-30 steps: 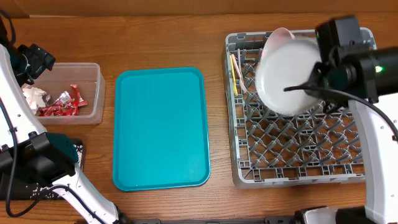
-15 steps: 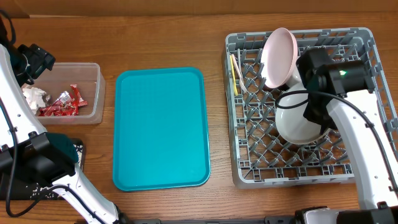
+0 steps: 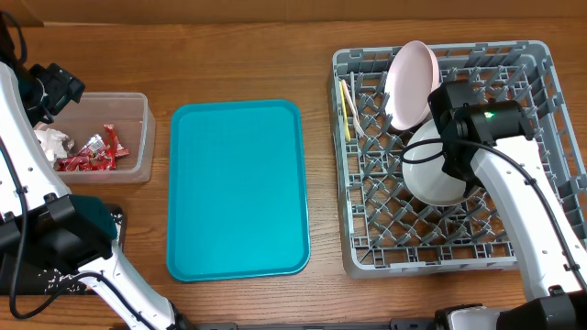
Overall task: Sort waste into correct bins and load items into the dishwasher rack
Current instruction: 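Lift the grey plate and stand it upright in the rack, then release the plate and withdraw the right gripper from the rack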
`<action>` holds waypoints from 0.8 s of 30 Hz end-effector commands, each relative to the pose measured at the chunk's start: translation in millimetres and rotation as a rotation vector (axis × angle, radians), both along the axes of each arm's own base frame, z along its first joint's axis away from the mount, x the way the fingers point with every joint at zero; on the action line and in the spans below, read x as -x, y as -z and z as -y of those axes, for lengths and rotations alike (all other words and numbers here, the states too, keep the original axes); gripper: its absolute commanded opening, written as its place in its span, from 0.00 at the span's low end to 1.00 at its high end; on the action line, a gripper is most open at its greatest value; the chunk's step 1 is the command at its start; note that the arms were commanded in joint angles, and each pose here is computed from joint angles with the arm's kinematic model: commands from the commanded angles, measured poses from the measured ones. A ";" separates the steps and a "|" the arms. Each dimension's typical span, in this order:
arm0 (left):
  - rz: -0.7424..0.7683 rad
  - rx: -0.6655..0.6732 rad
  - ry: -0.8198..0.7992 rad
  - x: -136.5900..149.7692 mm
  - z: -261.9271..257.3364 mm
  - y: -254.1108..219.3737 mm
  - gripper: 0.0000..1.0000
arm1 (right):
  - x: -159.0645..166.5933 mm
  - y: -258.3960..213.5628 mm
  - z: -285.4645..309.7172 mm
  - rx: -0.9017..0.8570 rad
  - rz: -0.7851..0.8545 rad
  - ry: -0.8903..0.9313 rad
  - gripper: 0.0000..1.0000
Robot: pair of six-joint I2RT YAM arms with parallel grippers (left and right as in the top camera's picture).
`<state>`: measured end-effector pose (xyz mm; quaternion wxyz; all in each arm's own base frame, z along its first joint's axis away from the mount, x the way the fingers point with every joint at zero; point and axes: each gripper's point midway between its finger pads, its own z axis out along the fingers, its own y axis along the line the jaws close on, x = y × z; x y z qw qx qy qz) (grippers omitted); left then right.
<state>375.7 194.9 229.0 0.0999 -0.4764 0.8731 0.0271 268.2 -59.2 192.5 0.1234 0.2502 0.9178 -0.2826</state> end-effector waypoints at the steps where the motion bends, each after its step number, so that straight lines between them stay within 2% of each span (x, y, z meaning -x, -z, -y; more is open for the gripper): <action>1: 0.030 -0.017 0.024 1.6 3.3 -13.7 1.00 | 0.3 -11.4 3.4 0.070 0.025 -0.028 0.04; 5: 0.030 -0.017 0.022 1.9 2.5 -13.7 1.00 | -5.9 -13.8 -24.8 0.089 0.033 -0.142 0.04; 7: 0.030 -0.017 0.022 2.0 2.5 -13.7 1.00 | -7.8 -13.7 -37.8 0.087 0.039 -0.187 0.08; 8: 0.030 -0.017 0.022 2.0 2.6 -13.7 1.00 | -8.9 -13.7 -45.1 0.084 0.044 -0.212 0.15; 9: 0.030 -0.017 0.023 1.8 2.9 -13.7 1.00 | -9.1 -13.6 -49.5 0.083 0.044 -0.228 0.24; 10: 0.030 -0.017 0.024 1.6 3.3 -13.7 1.00 | -8.6 -12.7 -55.2 0.076 0.042 -0.246 0.42; 12: 0.030 -0.017 0.024 1.6 3.2 -13.7 1.00 | -6.8 -8.2 -69.2 0.033 0.033 -0.276 1.00; 18: 0.030 -0.017 0.024 1.6 3.3 -13.7 1.00 | -5.2 -8.6 -102.9 -0.169 0.039 -0.296 1.00; 24: 0.030 -0.017 0.024 1.6 3.3 -13.7 1.00 | -15.1 -72.9 -113.4 -0.285 0.202 -0.299 1.00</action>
